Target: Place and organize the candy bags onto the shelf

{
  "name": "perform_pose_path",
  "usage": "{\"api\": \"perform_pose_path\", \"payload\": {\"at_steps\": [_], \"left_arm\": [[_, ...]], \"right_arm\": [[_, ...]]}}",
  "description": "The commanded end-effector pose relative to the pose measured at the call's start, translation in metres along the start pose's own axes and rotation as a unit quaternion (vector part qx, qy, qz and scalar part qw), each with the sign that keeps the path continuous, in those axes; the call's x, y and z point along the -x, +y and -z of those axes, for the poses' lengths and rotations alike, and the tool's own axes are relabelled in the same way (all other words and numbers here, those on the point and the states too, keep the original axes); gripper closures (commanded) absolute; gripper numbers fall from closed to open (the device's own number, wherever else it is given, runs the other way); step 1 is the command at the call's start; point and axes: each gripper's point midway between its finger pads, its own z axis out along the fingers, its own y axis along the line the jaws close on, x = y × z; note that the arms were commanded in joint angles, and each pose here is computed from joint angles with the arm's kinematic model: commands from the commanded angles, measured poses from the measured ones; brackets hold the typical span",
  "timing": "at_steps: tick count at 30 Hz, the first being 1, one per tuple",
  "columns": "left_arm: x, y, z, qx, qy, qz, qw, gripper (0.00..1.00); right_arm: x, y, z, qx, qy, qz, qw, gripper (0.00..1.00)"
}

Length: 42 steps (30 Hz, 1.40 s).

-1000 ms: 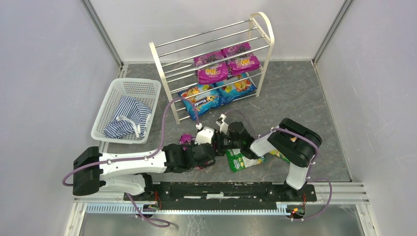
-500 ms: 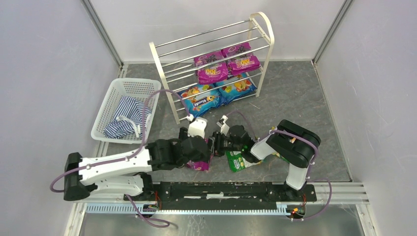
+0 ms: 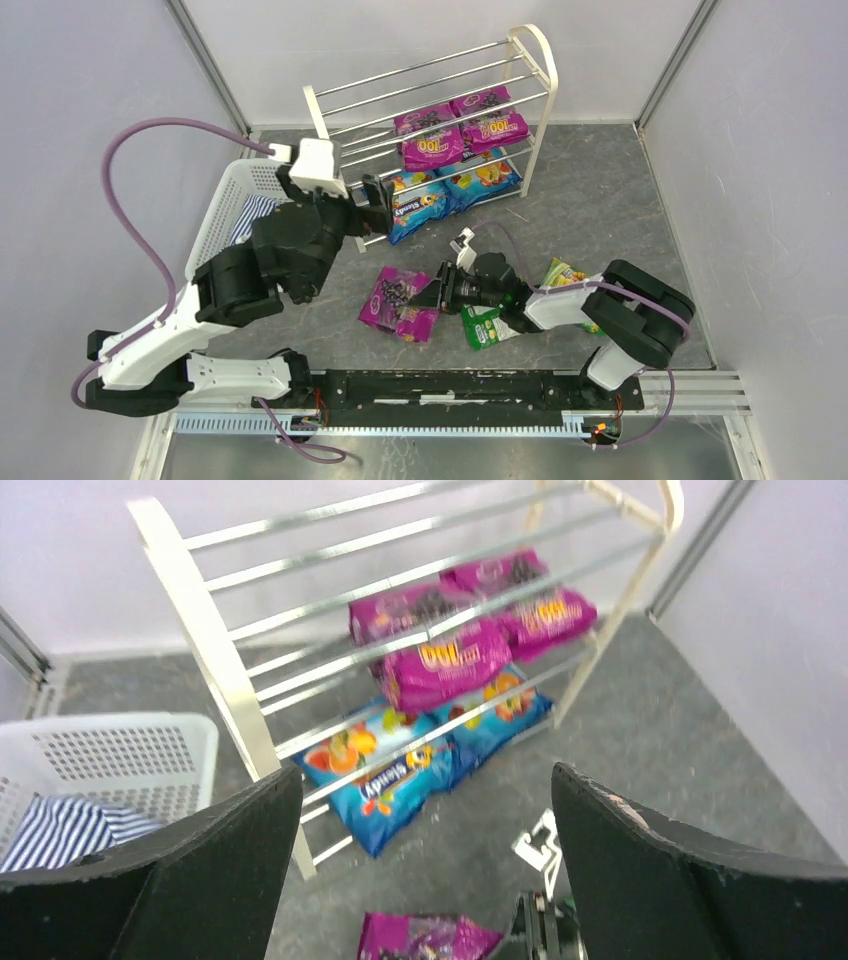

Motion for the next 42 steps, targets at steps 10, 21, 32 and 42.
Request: {"api": "perform_pose_path", "payload": {"at_steps": [10,21,32,42], "left_arm": [[0.057,0.053,0.013,0.086,-0.121,-0.008,0.989,0.00],[0.046,0.090,0.036,0.087,-0.167,0.038,0.981,0.00],[0.034,0.084,0.028,0.079,-0.165,0.027,0.983,0.00],[0.031,0.084,0.024,0.084,-0.165,0.022,0.982,0.00]], "right_arm": [[0.092,0.164,0.025,0.140,-0.162,0.084,0.973,0.82],[0.150,0.202,0.070,0.132,-0.319,0.092,0.934,0.84],[0.189,0.248,0.087,0.137,-0.395,0.122,0.900,0.84],[0.211,0.270,0.048,0.180,-0.397,0.093,0.895,0.85]]}}
